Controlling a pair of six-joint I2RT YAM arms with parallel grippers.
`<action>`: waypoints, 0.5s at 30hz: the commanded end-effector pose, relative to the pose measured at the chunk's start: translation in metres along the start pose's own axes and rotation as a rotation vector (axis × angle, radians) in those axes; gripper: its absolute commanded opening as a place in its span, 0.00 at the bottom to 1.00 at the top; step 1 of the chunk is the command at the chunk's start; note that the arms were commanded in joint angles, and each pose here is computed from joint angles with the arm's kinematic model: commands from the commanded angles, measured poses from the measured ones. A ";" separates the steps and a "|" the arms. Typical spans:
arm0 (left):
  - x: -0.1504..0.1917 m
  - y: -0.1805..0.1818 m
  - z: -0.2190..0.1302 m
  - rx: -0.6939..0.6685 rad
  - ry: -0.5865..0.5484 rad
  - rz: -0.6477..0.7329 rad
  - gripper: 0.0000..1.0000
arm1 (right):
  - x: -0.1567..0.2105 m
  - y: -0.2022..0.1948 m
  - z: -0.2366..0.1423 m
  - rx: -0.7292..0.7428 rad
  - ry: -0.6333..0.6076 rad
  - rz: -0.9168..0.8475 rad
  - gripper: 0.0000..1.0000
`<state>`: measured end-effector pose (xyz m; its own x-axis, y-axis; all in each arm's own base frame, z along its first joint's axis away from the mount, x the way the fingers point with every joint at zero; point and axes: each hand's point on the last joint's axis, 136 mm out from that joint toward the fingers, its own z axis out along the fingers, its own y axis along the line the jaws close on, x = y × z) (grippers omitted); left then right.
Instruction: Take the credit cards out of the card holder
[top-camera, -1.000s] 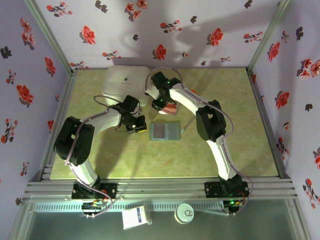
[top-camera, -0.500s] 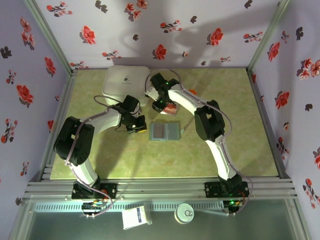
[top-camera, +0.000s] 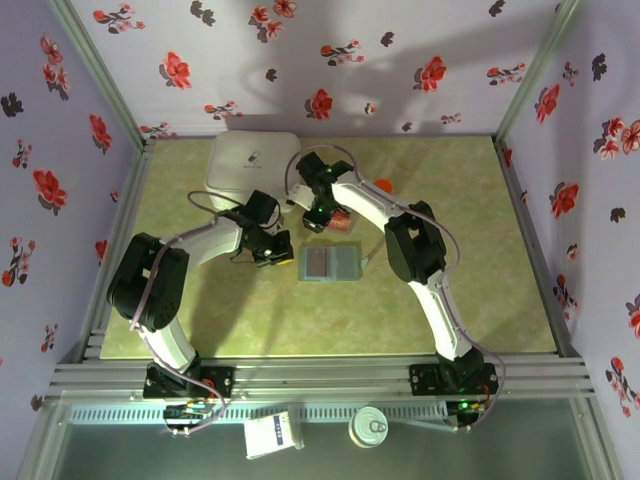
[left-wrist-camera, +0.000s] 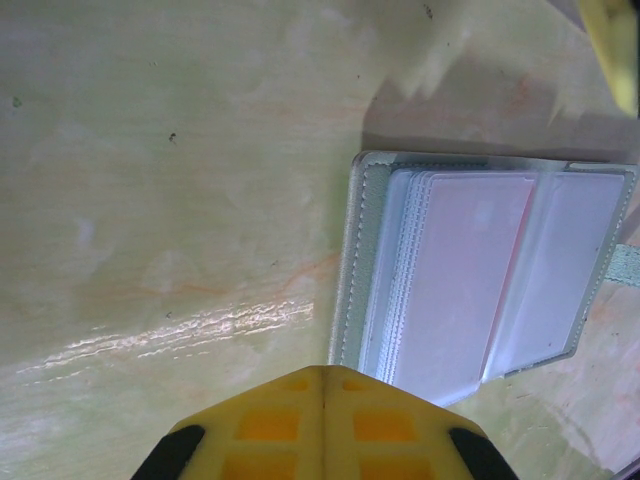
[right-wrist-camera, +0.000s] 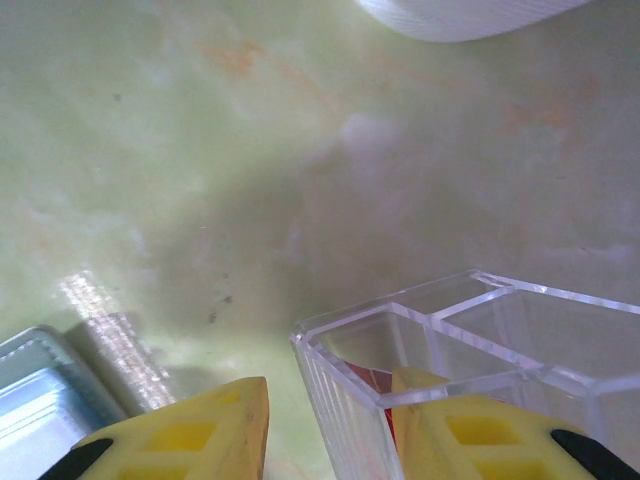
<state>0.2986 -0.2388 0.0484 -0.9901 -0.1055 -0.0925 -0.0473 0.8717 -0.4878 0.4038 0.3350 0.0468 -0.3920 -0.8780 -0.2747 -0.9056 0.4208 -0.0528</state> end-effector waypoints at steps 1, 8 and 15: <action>-0.001 0.003 0.003 0.001 0.013 -0.010 0.03 | 0.009 0.020 0.000 -0.082 0.040 -0.056 0.37; -0.001 0.003 0.003 0.002 0.012 -0.011 0.03 | 0.015 0.028 -0.007 -0.116 0.059 -0.098 0.37; -0.001 0.003 0.003 -0.001 0.013 -0.010 0.03 | 0.023 0.024 -0.010 -0.095 0.097 -0.149 0.35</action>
<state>0.2983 -0.2386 0.0466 -0.9905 -0.1053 -0.0882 -0.0496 0.8729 -0.4853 0.3873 0.3319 0.0447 -0.3012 -0.9237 -0.2368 -0.9492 0.3142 -0.0184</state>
